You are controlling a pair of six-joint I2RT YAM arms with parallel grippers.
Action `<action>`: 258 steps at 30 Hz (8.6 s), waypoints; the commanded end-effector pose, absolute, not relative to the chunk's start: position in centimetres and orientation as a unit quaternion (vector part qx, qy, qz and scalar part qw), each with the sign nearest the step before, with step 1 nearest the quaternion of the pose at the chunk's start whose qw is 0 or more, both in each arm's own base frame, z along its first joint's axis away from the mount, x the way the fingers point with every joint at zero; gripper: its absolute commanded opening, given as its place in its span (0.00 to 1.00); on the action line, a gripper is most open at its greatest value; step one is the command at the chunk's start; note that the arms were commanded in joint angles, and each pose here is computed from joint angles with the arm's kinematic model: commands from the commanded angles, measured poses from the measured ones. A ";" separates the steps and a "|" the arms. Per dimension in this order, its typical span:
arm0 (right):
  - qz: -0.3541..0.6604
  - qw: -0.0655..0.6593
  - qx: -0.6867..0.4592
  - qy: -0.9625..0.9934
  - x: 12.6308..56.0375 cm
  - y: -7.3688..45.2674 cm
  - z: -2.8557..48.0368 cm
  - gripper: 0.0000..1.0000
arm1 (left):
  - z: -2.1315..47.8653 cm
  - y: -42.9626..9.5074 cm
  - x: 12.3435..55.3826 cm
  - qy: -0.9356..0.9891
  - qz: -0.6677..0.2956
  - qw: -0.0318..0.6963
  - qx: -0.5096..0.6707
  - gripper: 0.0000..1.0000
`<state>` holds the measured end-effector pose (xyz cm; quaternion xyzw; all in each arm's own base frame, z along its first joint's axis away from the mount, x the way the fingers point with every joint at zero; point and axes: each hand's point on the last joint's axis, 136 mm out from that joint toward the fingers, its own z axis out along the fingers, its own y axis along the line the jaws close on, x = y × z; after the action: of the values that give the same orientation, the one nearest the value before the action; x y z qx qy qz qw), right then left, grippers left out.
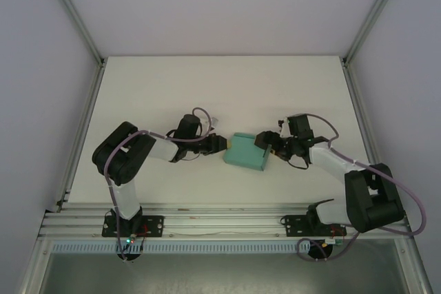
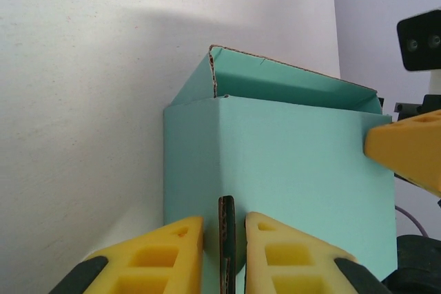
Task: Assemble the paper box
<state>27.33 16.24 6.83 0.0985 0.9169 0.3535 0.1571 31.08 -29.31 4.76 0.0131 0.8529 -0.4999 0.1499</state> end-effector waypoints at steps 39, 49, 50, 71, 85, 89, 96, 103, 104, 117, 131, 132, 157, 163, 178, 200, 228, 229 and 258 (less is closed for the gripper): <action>0.150 0.504 -0.395 0.754 30.5 20.0 13.5 0.75 | 16.8 -26.4 38.5 0.848 -0.432 0.301 0.060 1.00; 0.169 0.535 -0.139 0.816 28.9 14.3 20.1 0.91 | 15.5 -29.8 38.4 0.845 -0.450 0.259 0.131 0.96; 0.161 0.521 -0.116 0.830 28.8 13.6 19.6 0.91 | 15.3 -30.2 38.4 0.844 -0.453 0.252 0.135 0.94; 0.175 0.384 -0.085 0.903 28.2 14.5 12.3 0.68 | 9.0 -30.5 36.5 0.866 -0.450 0.186 0.112 0.55; 0.190 0.362 0.032 0.912 27.4 13.1 7.2 0.50 | 5.0 -28.7 35.0 0.887 -0.430 0.167 0.038 0.33; 0.187 0.349 0.039 0.917 27.5 13.2 5.9 0.43 | 3.9 -28.0 34.7 0.897 -0.412 0.161 0.018 0.25; 0.165 0.348 0.046 0.922 28.4 12.8 5.7 0.34 | 2.9 -27.4 33.8 0.912 -0.378 0.159 0.000 0.21; 0.161 0.359 0.067 0.917 29.5 12.7 8.1 0.46 | 3.5 -27.2 34.3 0.916 -0.364 0.167 -0.012 0.18; 0.163 0.359 0.074 0.916 29.8 12.8 8.8 0.52 | 3.6 -27.1 34.5 0.917 -0.360 0.169 -0.015 0.18; 0.226 0.326 0.143 0.907 29.3 13.2 13.8 0.51 | 4.5 -27.2 34.6 0.927 -0.323 0.191 -0.006 0.18; 0.241 0.251 0.173 0.921 30.4 13.0 9.4 0.19 | 4.4 -28.2 34.2 0.925 -0.337 0.176 0.018 0.18; 0.243 0.245 0.173 0.923 30.2 13.0 8.9 0.19 | 4.4 -28.3 34.2 0.925 -0.336 0.174 0.020 0.18; 0.151 0.321 0.052 0.933 30.3 10.6 14.3 0.53 | 5.0 -28.6 35.3 0.934 -0.313 0.170 0.031 0.06; 0.205 0.354 -0.268 0.872 28.7 15.9 17.2 0.80 | 6.2 -29.0 36.2 0.933 -0.309 0.177 0.051 0.16; 0.100 0.278 -0.521 0.800 32.2 16.2 14.2 0.88 | 15.5 -29.5 39.3 0.897 -0.340 0.273 0.073 0.83; -0.043 0.235 -0.501 0.832 36.8 15.4 9.4 0.41 | 12.6 -20.1 37.1 0.924 -0.246 0.293 -0.021 1.00; 0.006 0.397 -0.371 0.839 32.3 24.2 15.0 0.89 | 12.9 -17.2 31.2 0.887 -0.322 0.318 -0.094 1.00; 0.028 0.396 -0.325 0.858 33.4 23.2 15.6 0.89 | 13.2 -18.4 31.5 0.877 -0.354 0.311 -0.090 1.00; 0.208 0.156 -0.105 0.960 40.6 19.6 5.1 0.67 | 9.0 -29.8 34.8 0.905 -0.377 0.195 -0.024 0.96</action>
<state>42.43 19.73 5.89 -0.1185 0.9545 0.1929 0.1941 35.80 -30.98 9.11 -0.0282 0.8937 -0.3999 0.2013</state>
